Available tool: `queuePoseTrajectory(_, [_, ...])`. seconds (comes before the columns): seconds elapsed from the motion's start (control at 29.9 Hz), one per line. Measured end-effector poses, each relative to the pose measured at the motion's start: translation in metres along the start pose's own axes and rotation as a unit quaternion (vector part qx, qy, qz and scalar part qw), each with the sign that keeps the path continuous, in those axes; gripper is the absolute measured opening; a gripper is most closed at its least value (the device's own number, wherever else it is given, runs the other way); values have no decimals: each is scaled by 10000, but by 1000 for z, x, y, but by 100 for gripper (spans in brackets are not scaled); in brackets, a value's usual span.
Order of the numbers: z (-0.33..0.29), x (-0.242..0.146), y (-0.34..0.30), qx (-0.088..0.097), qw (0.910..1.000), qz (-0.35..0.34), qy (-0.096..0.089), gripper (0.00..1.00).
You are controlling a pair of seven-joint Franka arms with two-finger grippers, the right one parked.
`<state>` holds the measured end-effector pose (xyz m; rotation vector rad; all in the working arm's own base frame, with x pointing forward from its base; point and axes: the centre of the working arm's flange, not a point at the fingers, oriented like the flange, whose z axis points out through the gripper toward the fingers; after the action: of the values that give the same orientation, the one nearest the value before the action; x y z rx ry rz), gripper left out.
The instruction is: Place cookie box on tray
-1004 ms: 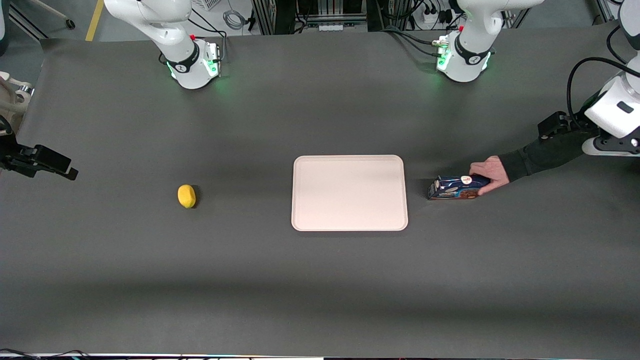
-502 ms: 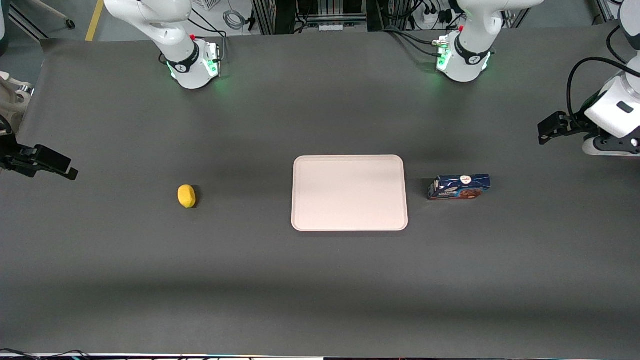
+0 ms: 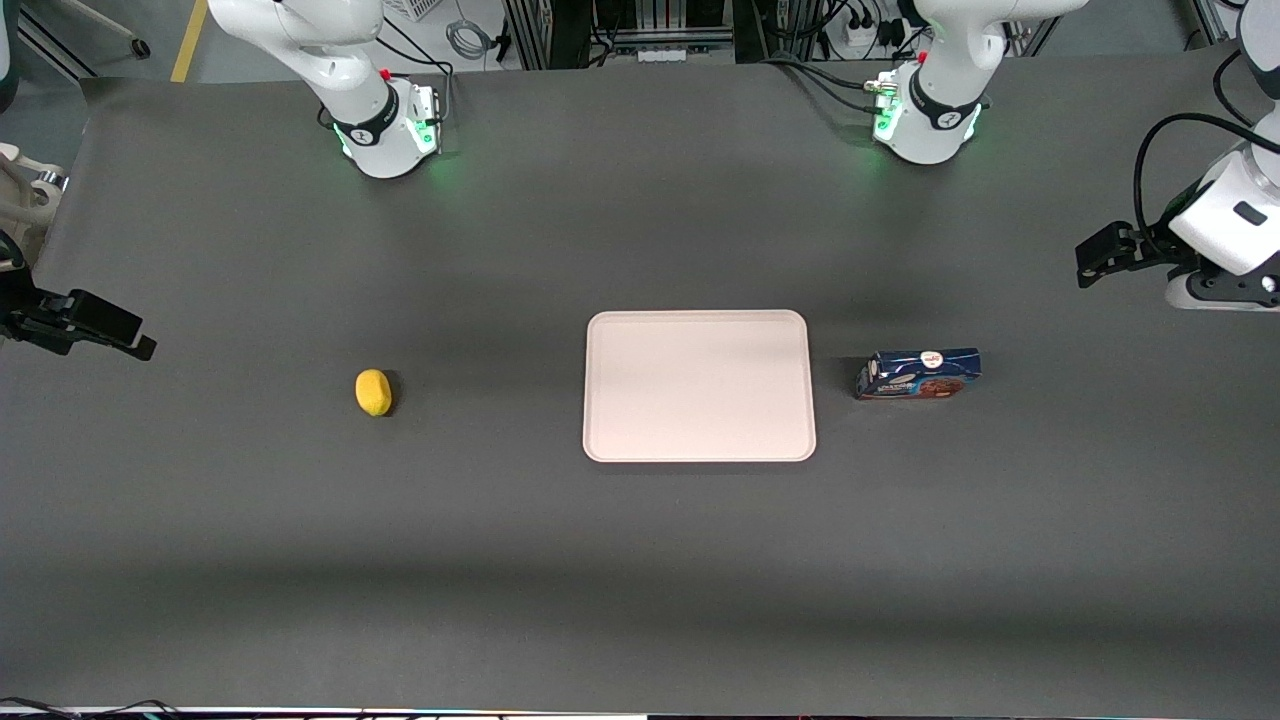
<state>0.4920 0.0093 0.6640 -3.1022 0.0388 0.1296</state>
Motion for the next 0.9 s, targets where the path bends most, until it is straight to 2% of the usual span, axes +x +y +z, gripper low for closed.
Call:
queuePoseTrajectory(0.17, [-47,-27,-7,-24,9982,-604,-66,100])
queuePoseTrajectory(0.23, [-57,-34,-5,-28,9945,-1046,-91,100])
queuePoseTrajectory(0.33, [-62,-39,6,-23,9843,-1755,-168,100])
queuePoseTrajectory(0.6, [-30,-20,62,92,9425,-3304,-489,100])
queuePoseTrajectory(0.7, [-3,-2,76,103,9253,-3759,-486,100])
queuePoseTrajectory(0.9, [82,32,102,69,8952,-4443,-343,100])
